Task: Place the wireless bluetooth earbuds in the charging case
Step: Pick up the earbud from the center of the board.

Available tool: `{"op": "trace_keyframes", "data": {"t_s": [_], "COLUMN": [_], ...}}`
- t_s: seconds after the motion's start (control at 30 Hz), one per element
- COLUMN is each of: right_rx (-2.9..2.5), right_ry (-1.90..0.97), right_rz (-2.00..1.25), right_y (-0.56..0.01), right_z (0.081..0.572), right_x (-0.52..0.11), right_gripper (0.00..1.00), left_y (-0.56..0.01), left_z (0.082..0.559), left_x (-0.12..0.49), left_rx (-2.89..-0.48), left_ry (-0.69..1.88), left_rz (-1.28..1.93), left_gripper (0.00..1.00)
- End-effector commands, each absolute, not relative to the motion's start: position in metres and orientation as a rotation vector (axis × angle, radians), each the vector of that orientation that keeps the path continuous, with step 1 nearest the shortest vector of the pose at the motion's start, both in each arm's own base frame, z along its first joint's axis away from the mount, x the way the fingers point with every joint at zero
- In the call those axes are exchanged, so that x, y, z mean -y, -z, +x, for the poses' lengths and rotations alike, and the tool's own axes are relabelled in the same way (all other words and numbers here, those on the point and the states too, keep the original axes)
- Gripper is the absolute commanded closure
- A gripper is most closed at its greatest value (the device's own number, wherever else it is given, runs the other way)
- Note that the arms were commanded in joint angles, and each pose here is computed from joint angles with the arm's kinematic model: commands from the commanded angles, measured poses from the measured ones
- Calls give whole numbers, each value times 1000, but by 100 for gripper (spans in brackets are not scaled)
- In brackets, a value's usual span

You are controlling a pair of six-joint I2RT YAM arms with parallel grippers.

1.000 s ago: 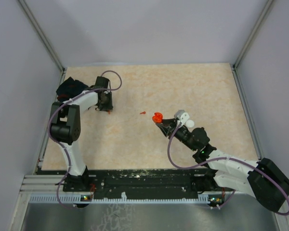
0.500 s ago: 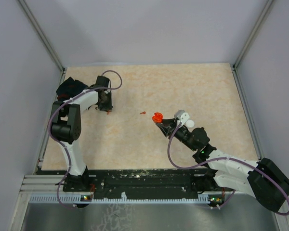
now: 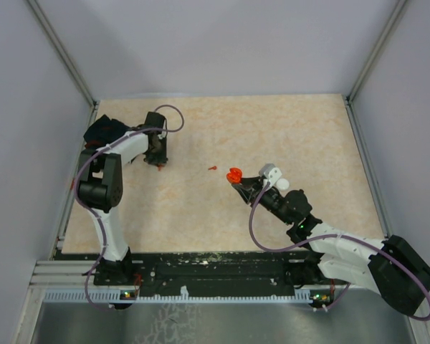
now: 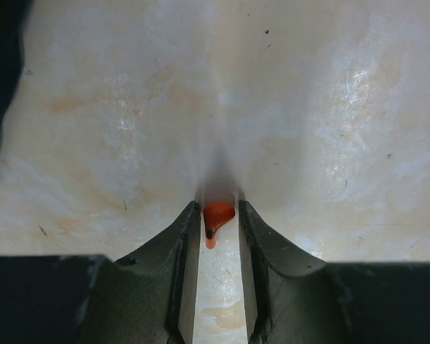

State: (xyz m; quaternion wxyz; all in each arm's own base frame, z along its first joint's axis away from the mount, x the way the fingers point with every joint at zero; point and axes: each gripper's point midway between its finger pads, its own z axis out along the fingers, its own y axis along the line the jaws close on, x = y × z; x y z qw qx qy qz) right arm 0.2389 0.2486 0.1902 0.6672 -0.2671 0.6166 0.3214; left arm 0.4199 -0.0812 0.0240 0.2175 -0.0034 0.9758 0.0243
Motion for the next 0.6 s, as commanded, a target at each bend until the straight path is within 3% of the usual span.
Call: {"op": "trace_keyframes", "data": {"t_s": [0.0, 0.27, 0.57], "right_rx": [-1317, -1317, -1319], "right_ry": [-734, -738, -735], "right_rz": [-586, -588, -588], "right_y": [-214, -214, -213], "right_z": [238, 237, 238], "right_x": [-250, -250, -250], "right_gripper": [100, 100, 100], "left_y": [-12, -10, -6], "left_z": [411, 407, 403], "left_x": [81, 78, 80], "left_rx": [-2757, -2773, -2790], "left_ry": [-99, -163, -196], "left_rz": [28, 45, 66], "left_gripper": [66, 67, 77]}}
